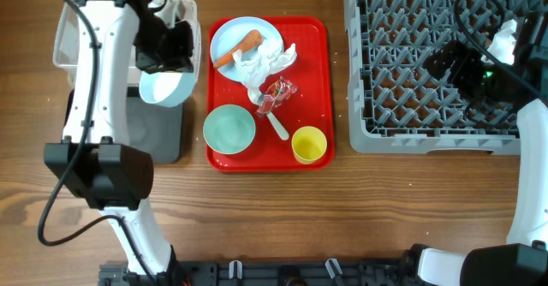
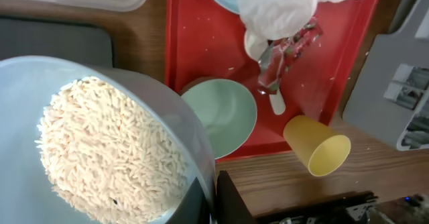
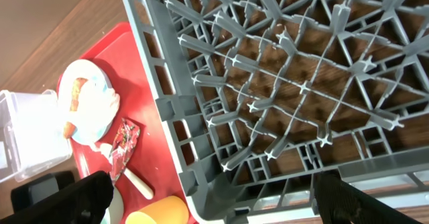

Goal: Sort waste into correct bins and load items into the dishwasher rack
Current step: 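Tip the blue bowl over the black tray to pour out rice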

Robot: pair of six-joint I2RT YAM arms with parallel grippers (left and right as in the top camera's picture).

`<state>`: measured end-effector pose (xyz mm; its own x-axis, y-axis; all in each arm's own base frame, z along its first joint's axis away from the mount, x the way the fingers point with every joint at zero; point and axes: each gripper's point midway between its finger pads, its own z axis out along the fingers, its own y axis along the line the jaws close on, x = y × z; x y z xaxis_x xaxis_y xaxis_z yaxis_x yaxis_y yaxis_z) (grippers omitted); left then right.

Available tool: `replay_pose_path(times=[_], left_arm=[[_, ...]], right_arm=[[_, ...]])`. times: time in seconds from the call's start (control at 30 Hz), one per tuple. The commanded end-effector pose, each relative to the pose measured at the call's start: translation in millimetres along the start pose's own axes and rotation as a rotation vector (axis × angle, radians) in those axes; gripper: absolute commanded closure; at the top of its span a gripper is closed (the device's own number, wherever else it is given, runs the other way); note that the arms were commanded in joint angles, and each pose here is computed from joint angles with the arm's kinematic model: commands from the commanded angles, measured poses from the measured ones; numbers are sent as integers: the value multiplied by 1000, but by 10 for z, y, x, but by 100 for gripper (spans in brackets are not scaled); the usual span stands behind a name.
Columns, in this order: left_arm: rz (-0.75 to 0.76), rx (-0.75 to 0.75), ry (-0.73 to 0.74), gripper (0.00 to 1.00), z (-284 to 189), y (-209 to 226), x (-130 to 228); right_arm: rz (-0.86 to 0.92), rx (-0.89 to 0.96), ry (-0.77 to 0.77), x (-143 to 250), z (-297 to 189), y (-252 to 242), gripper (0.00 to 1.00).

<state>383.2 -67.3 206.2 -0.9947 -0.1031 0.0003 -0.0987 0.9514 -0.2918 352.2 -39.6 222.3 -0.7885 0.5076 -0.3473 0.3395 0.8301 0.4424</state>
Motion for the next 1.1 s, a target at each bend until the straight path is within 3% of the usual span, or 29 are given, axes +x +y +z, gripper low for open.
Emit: replay_pose_path(times=[0.0,0.13,0.3,0.53,0.7,1.07], left_arm=[[-26,21,83,96,99,102,255],[-24,19,99,96,208,164,465],[-52,133,-41,96,171,250,685],[-198,451,-271,96,224,684,456],[-249,640,-355,96,336,871,429],[-223,988,-514,96,95,1065,363]], right_arm=[[-24,-17,-3,-36,-17,47,0],[-21,-18,-3,-37,-17,48,0],[-21,-16,0,-29,-16,45,0],[-21,-17,0,-28,-17,45,0],[-18,-15,7,-12,-16,39,1],[-19,-6,6,-12,-13,24,0]])
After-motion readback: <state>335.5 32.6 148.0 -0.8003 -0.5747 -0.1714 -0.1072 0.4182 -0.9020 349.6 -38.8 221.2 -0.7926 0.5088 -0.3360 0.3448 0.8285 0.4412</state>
